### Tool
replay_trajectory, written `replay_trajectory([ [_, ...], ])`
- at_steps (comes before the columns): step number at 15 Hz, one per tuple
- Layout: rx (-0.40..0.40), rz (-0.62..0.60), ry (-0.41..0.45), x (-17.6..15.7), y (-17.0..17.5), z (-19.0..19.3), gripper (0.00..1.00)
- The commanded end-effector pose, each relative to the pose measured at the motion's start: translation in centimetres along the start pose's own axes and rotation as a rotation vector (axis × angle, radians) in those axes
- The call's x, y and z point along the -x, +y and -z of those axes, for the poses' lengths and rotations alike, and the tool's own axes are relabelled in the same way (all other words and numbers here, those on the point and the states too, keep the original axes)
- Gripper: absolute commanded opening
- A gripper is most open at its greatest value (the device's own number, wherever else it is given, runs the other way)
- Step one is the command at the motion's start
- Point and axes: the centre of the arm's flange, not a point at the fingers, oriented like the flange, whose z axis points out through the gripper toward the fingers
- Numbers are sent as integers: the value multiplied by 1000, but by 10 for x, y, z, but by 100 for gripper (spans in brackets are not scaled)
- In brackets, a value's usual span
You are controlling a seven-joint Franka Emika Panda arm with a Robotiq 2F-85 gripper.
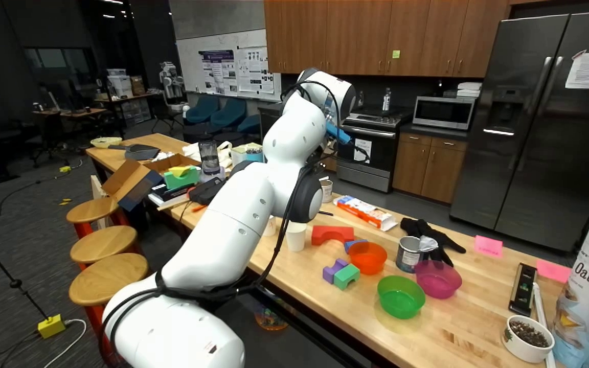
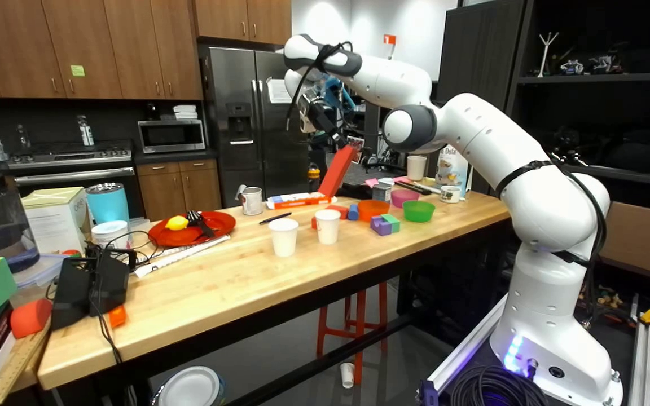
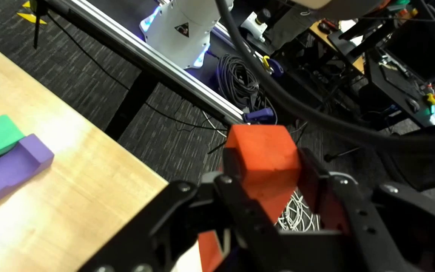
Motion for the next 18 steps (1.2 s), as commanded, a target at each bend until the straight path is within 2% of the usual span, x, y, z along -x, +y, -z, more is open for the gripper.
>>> replay_trajectory([
  [1,1,26,82,-11,-4,52,16],
  [4,-33,43,80,-13,-7,51,16],
  [5,-70,47,75,-29,50,32,16],
  [8,-113,38,80,-35,81,29,16],
  [10,-167,30,73,-40,116,33,16],
  [14,-190,25,77,-53,138,18,16],
  [15,-181,34,81,-54,135,16,66],
  [16,-175,40,73,-56,133,14,68],
  [18,-169,54,76,-57,127,14,77],
])
